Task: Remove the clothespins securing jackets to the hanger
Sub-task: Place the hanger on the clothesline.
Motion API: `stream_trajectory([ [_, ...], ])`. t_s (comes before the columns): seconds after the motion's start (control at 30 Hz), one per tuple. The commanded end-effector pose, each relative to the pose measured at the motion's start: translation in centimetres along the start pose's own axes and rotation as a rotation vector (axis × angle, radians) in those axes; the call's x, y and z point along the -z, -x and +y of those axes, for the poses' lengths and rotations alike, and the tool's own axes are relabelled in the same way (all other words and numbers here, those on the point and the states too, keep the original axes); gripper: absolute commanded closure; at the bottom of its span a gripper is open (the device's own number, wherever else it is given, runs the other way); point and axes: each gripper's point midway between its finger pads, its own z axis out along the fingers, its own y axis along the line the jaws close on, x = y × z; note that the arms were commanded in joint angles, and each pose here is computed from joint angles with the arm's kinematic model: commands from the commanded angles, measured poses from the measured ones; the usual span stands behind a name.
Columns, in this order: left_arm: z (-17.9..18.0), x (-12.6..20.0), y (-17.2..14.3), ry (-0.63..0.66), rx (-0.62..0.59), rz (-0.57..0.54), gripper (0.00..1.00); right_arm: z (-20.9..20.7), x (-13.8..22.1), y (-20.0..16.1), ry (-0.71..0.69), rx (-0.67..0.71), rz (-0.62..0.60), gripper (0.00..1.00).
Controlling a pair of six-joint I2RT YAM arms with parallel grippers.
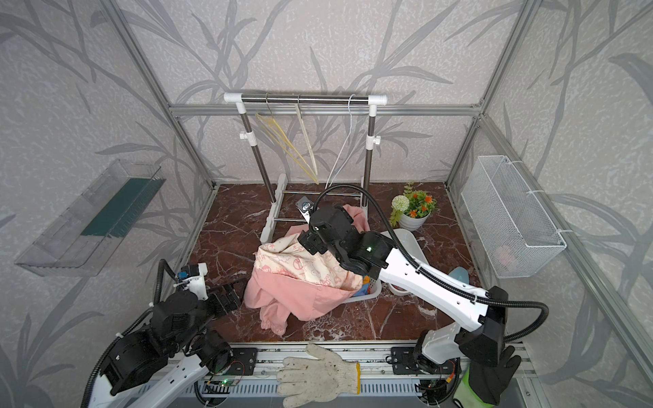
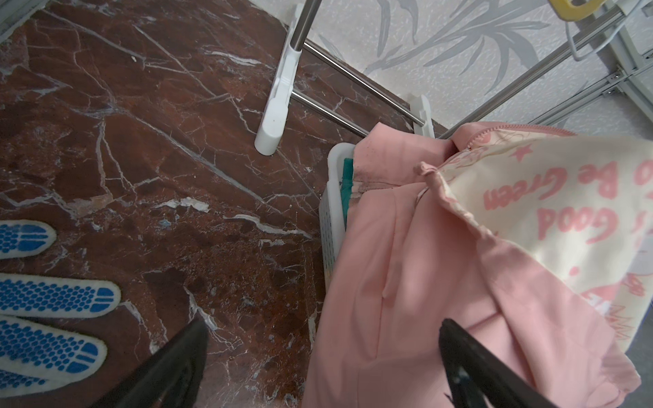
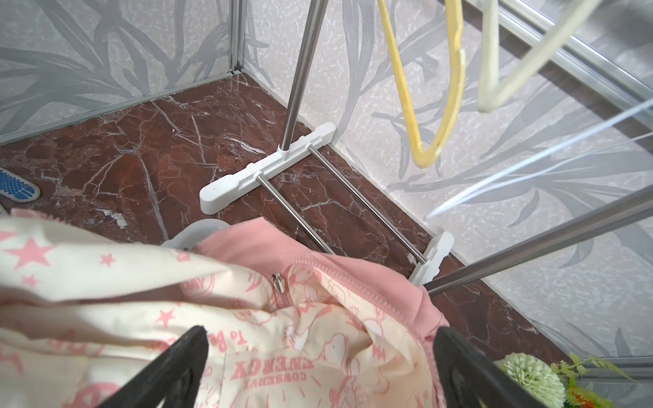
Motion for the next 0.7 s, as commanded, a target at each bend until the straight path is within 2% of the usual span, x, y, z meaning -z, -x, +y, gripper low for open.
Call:
stream_trajectory([
  [0.0,0.2,-1.1,-1.2,0.002,0.063,0.034,0.01,-1.5,0.9,-0.8,0.008,-0.085,-0.060,0.01],
  [0.23,-1.5,-2.9,-2.1,-0.068,0.090,0.064,0.02,-4.4,0.3,-7.5,0.055,-0.291,-0.043,0.01],
  [0.4,-3.4,-4.2,-2.5,-0.116,0.068,0.104,0.10,-6.4,-0.9,-9.3,0.103,-0.432,-0.068,0.01],
  [0.53,-5.7,-4.5,-2.0,-0.176,0.047,0.107,0.15,-8.6,-3.3,-11.1,0.119,-0.549,-0.065,0.01],
  [0.67,-8.4,-5.4,-3.0,-0.232,0.003,0.141,0.24,-10.7,-6.6,-13.1,0.182,-0.691,-0.061,0.01],
])
